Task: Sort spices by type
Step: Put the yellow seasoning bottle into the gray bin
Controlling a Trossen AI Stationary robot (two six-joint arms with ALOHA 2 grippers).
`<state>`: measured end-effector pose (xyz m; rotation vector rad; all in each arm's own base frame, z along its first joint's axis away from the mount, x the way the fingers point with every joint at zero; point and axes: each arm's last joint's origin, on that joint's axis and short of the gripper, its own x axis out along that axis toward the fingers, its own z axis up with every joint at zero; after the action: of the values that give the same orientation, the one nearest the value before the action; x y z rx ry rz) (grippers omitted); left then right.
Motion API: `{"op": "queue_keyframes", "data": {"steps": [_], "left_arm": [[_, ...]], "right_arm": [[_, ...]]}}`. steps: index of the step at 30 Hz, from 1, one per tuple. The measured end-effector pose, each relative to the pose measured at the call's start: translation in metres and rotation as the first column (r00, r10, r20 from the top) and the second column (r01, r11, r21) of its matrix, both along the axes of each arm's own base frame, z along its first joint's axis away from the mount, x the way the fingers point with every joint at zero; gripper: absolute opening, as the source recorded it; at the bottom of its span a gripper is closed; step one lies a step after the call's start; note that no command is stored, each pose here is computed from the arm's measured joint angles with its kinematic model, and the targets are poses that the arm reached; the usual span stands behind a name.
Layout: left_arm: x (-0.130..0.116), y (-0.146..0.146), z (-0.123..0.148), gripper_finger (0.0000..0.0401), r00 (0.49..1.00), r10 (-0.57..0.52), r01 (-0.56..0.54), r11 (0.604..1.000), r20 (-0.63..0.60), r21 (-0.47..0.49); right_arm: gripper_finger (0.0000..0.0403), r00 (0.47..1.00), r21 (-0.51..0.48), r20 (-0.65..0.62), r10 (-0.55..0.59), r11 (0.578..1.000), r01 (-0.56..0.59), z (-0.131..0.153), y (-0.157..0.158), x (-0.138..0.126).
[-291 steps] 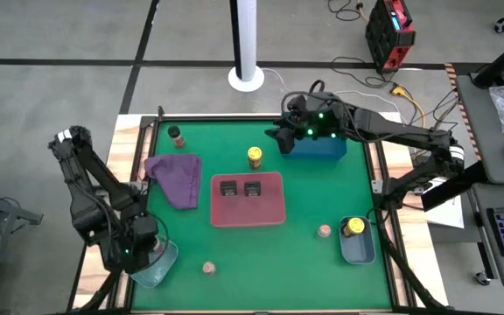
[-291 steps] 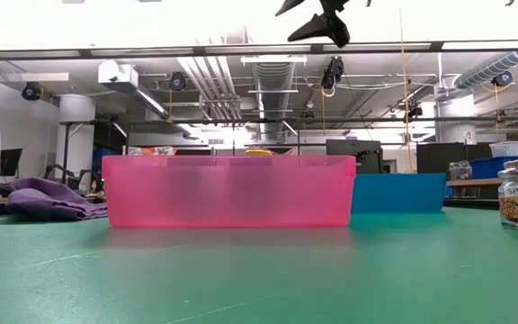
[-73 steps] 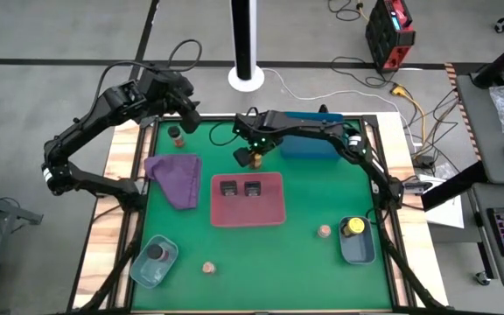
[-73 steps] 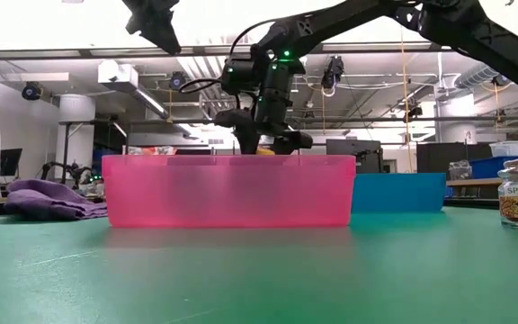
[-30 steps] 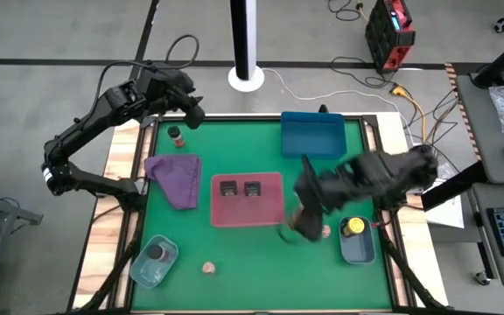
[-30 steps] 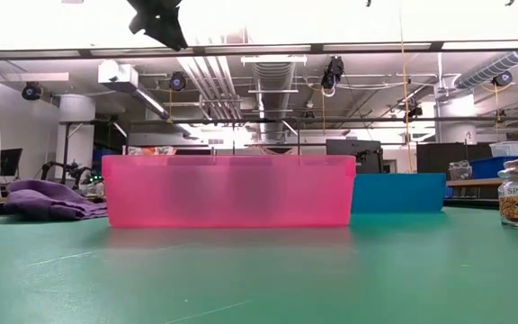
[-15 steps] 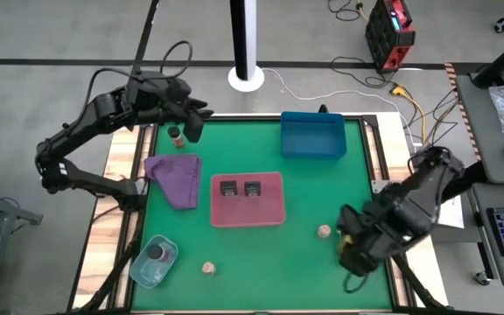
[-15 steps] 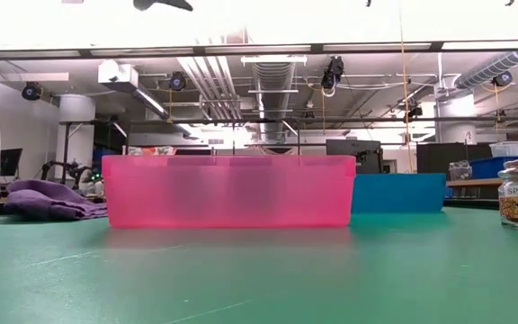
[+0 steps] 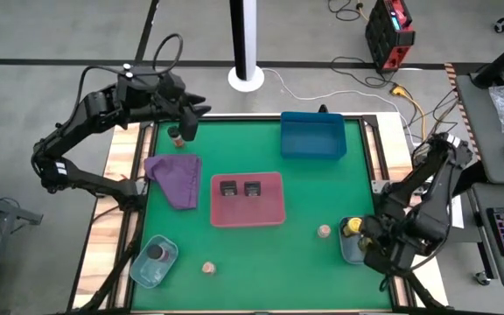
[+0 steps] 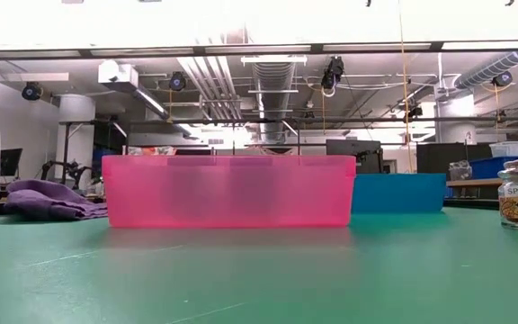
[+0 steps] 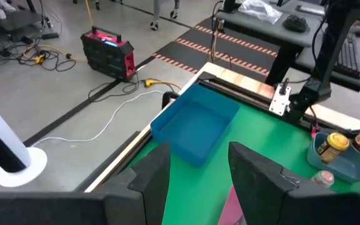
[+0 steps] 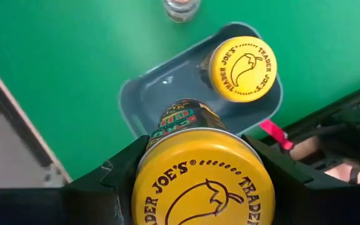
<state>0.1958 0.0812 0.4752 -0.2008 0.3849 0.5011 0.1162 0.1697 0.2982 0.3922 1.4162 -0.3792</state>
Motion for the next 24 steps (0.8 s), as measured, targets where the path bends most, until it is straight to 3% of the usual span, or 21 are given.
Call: {"op": "queue_keyframes", "data": {"steps": [14, 24], "left_arm": [[0.004, 0.003, -0.005, 0.0146, 0.999, 0.023, -0.022, 0.999, -0.039, 0.032], [0.008, 0.005, -0.008, 0.0146, 0.998, 0.032, -0.030, 0.999, -0.051, 0.035]], "right_arm": [[0.0215, 0.999, 0.057, 0.040, -0.005, 0.998, 0.003, -0.052, 0.006, 0.005], [0.0215, 0.999, 0.046, 0.026, -0.030, 0.999, 0.029, -0.076, 0.005, 0.004]]}}
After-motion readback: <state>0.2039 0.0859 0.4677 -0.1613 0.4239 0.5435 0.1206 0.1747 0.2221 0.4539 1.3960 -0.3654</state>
